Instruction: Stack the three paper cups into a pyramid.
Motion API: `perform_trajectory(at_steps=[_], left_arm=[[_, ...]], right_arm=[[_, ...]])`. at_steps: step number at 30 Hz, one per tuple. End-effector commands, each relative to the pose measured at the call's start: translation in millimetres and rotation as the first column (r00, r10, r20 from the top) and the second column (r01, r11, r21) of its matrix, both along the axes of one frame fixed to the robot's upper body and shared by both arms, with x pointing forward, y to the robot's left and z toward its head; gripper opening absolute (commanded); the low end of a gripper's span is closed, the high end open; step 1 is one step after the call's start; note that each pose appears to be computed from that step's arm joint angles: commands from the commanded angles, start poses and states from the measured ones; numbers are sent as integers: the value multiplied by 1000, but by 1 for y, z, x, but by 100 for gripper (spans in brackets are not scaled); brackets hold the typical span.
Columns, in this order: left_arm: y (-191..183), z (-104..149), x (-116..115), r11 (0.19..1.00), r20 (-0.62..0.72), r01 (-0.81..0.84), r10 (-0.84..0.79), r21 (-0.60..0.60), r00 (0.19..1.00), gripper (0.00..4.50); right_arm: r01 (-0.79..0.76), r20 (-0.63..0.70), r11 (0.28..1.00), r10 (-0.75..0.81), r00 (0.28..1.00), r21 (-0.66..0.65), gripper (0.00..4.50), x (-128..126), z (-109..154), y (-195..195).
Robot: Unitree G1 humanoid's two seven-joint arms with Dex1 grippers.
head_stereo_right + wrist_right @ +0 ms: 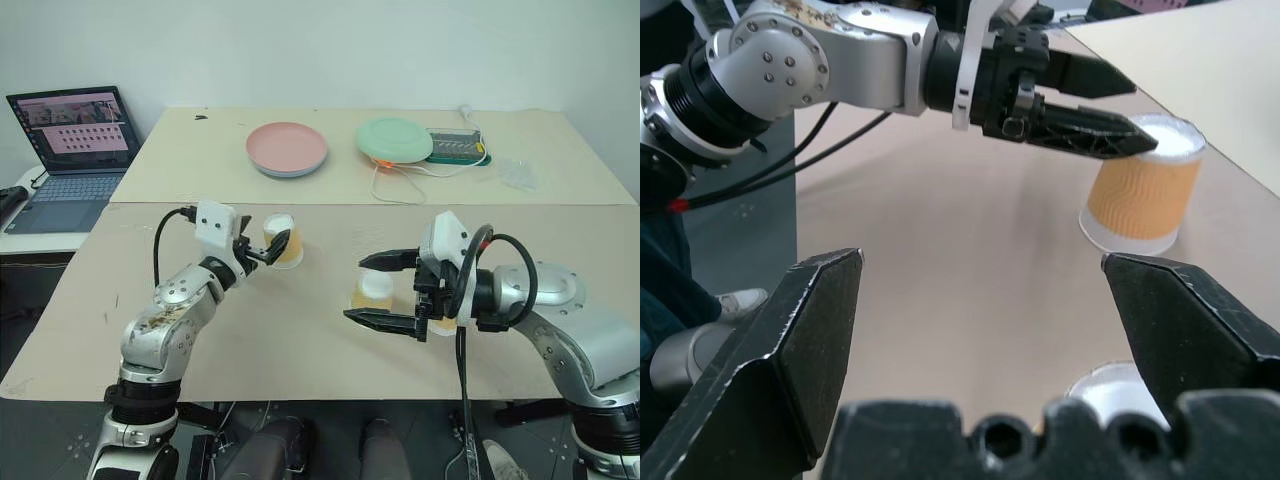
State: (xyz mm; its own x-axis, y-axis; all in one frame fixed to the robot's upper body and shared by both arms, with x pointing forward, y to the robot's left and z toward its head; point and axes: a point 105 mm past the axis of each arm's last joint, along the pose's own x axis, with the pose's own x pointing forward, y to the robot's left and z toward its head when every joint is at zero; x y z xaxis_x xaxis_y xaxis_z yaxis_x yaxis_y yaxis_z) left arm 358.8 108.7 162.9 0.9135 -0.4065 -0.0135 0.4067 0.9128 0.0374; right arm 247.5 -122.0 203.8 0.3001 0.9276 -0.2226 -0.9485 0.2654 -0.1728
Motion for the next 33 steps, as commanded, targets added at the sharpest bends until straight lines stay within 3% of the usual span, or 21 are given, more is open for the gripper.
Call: perform_trajectory(at_steps=[1, 32, 33], left_arm=[[-15, 15, 5, 997, 48, 79, -78, -17, 996, 445], [-20, 2, 32, 991, 20, 117, -119, 68, 993, 445], [-19, 2, 33, 991, 19, 115, -116, 63, 993, 394]], right_arm=[[14, 85, 1000, -15, 996, 3, 450, -1, 16, -5], [83, 90, 997, -83, 992, 6, 450, 2, 10, -9], [84, 90, 996, -84, 992, 6, 450, 2, 10, -9]])
